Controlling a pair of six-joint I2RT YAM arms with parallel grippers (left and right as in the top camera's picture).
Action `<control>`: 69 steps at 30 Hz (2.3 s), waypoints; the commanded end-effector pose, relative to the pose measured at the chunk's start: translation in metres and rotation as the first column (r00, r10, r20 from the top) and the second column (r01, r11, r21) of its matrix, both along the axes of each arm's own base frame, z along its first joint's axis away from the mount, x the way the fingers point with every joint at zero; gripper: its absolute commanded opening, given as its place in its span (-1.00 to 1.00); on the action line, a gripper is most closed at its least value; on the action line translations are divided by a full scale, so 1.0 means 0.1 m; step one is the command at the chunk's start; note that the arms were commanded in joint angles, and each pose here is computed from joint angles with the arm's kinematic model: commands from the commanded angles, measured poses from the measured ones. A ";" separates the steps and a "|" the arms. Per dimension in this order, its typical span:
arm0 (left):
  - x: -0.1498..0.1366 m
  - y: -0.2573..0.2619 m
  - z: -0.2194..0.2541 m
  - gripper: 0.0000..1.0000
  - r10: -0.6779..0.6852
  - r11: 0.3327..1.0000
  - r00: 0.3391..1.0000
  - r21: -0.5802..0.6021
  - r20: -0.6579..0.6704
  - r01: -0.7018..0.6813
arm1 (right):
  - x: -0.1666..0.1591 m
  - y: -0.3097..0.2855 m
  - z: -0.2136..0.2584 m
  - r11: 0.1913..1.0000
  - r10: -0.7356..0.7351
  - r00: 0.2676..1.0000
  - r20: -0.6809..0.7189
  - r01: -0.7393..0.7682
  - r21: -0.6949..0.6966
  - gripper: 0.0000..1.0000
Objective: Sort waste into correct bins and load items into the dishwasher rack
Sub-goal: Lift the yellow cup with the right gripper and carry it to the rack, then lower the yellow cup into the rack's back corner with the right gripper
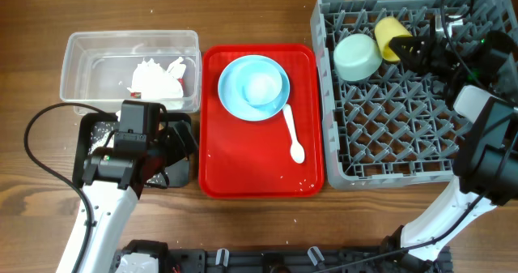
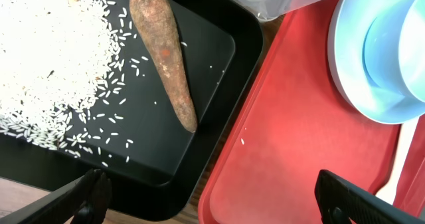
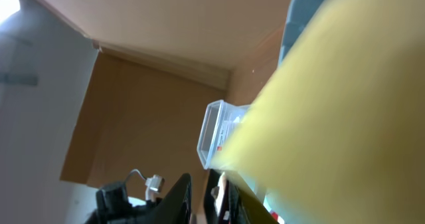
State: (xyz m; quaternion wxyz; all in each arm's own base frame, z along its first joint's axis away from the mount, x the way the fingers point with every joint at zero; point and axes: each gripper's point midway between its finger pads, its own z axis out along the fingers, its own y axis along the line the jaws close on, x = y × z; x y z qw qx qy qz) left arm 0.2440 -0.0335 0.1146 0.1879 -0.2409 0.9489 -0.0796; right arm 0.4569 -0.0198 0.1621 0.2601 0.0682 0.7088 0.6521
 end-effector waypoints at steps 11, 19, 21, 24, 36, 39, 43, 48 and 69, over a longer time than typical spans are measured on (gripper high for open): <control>0.01 0.01 0.00 1.00 0.002 1.000 1.000 0.001 0.001 -0.002 | -0.03 -0.07 -0.10 0.999 0.005 0.999 -0.053 -0.003 0.033 -0.54; 0.01 0.01 0.00 1.00 0.002 1.000 1.000 0.001 0.001 -0.002 | 0.00 -0.08 -0.12 1.000 -0.016 0.998 -0.056 0.018 0.024 -0.56; 0.01 0.01 0.00 1.00 0.002 1.000 1.000 0.001 0.001 -0.002 | 0.01 -0.10 -0.16 0.999 -0.036 0.995 -0.090 0.039 0.030 -0.56; 0.01 0.01 0.00 1.00 0.002 1.000 1.000 0.001 0.001 -0.002 | 0.02 -0.15 -0.23 0.997 -0.062 0.991 -0.118 0.066 0.029 -0.56; 0.01 0.01 0.00 1.00 0.002 1.000 1.000 0.000 0.001 -0.002 | -0.26 -0.75 -0.42 0.783 -0.412 0.909 -0.054 0.323 -0.531 -0.57; 0.01 0.01 0.00 1.00 0.002 1.000 1.000 0.000 0.002 -0.002 | -0.39 -0.88 0.05 0.577 -0.442 0.888 0.131 0.393 -0.716 -0.56; 0.01 0.01 0.00 1.00 0.002 1.000 1.000 0.000 0.004 -0.002 | -0.47 -0.65 0.70 0.278 -0.342 0.860 0.379 0.478 -0.833 -0.49; 0.02 0.01 0.00 1.00 0.002 1.000 1.000 0.000 0.005 -0.002 | -0.34 0.04 0.62 0.194 -0.093 0.907 0.410 0.420 -0.886 -0.51; 0.02 0.01 0.00 1.00 0.002 1.000 1.000 0.000 0.005 -0.002 | -0.21 -0.54 -0.38 0.026 -0.383 0.903 0.198 0.224 -0.974 -0.73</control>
